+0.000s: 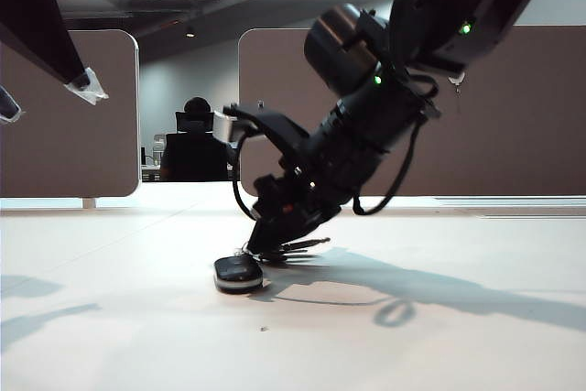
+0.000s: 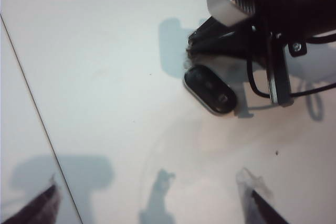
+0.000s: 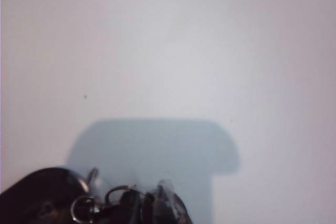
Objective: Hang the bunch of keys on the hook.
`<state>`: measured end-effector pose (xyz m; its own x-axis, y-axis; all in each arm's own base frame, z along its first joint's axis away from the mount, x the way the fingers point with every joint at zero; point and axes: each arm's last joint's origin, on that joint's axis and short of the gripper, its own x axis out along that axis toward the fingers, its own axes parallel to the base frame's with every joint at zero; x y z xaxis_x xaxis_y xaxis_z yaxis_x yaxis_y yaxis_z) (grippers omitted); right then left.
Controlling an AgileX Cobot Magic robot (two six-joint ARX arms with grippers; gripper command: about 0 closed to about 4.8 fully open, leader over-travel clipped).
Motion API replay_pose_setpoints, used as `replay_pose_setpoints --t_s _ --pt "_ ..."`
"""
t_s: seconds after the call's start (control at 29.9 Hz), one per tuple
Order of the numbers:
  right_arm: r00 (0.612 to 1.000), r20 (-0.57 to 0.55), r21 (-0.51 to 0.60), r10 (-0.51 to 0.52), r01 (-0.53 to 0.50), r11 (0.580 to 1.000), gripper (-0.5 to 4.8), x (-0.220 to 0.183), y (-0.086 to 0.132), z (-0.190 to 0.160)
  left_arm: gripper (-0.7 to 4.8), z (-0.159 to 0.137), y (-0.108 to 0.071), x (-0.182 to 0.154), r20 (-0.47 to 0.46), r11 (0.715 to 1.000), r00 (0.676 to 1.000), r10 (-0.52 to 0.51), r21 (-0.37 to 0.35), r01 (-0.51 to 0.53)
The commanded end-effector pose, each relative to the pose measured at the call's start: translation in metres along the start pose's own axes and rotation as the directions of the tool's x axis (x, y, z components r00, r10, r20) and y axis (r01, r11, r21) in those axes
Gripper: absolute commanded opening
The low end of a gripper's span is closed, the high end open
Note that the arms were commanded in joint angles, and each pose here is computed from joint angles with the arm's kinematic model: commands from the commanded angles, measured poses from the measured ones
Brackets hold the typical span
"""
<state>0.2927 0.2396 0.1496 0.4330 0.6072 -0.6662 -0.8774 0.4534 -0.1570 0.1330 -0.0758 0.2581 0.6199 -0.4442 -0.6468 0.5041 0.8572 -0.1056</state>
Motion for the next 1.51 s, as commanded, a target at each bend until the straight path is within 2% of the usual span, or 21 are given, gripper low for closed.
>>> replay_pose_setpoints --t_s 0.03,0.44,0.74,0.97,1.34,1.51 --pt "0.998 -0.055 0.014 0.015 -0.014 1.000 -0.05 0.003 0.003 -0.009 4.79 0.002 0.000 -0.002 0.005 1.000 1.000 0.002 0.001 -0.002" --pt "0.999 -0.039 0.010 0.005 -0.005 1.000 -0.06 -0.003 0.002 -0.004 4.79 0.002 0.000 -0.002 0.006 1.000 1.000 0.002 0.002 -0.002" --pt "0.992 0.084 -0.014 -0.098 0.099 0.995 -0.06 -0.041 -0.004 0.027 4.79 0.002 0.000 -0.002 0.007 1.000 1.000 0.002 0.001 -0.002" --pt "0.985 0.128 -0.009 -0.118 0.120 0.993 -0.06 -0.060 -0.007 0.040 4.79 0.002 0.000 -0.002 0.006 1.000 1.000 0.000 0.001 0.000" --pt "0.951 0.254 -0.001 -0.174 0.180 0.984 -0.06 -0.101 -0.010 0.068 4.79 0.003 0.000 -0.002 0.015 1.000 1.000 -0.002 0.002 0.002" --pt "0.919 0.337 0.030 -0.203 0.205 0.978 -0.06 -0.131 -0.010 0.085 4.79 0.004 -0.001 -0.002 0.034 1.000 0.999 -0.004 0.004 0.003"
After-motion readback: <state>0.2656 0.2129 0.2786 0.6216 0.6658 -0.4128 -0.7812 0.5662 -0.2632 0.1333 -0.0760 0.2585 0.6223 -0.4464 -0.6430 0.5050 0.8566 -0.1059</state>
